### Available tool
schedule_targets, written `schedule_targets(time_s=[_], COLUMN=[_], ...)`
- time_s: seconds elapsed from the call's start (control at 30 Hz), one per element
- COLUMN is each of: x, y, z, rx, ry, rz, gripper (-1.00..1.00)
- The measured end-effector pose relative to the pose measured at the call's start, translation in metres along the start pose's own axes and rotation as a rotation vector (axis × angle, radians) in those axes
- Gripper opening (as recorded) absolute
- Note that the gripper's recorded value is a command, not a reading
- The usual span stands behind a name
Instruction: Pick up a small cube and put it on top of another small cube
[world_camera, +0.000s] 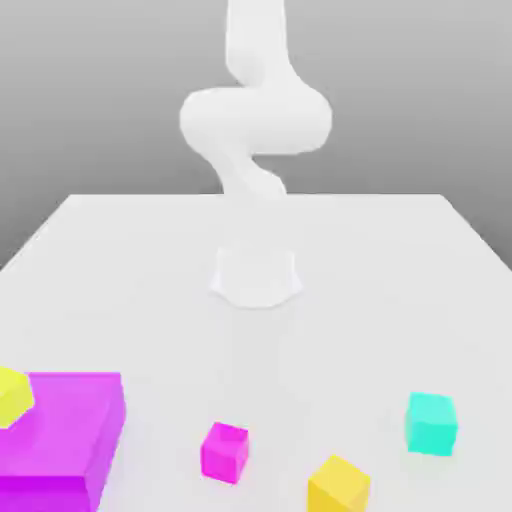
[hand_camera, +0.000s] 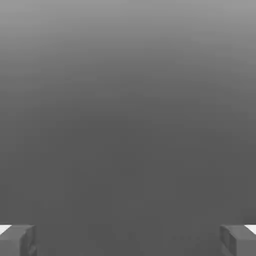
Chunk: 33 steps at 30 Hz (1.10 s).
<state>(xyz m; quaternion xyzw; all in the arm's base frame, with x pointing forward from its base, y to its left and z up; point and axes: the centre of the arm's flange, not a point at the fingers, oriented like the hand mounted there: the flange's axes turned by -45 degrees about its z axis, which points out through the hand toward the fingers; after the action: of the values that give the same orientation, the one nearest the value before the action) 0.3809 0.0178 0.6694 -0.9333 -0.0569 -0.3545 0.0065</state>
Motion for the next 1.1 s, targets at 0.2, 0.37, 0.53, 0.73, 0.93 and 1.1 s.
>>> schedule_targets(time_s=[0.2,0.37,0.53,0.73,0.93,1.1], x=[-0.025,-0.073,-0.143,-0.248,-0.316,-0.330], y=[-0.055,-0.110,-0.163,-0.217,-0.226,-0.227], z=[0.127,0.215,0.287,0.346,0.398,0.411], rx=[0.134,0.239,0.338,0.453,0.488,0.489], ry=[-0.169,-0.295,-0.414,-0.549,-0.600,-0.602], rz=[-0.291,-0.537,-0.789,-1.112,-1.221,-1.222], gripper=[0.00,0.00,0.00,0.00,0.00,-1.00])
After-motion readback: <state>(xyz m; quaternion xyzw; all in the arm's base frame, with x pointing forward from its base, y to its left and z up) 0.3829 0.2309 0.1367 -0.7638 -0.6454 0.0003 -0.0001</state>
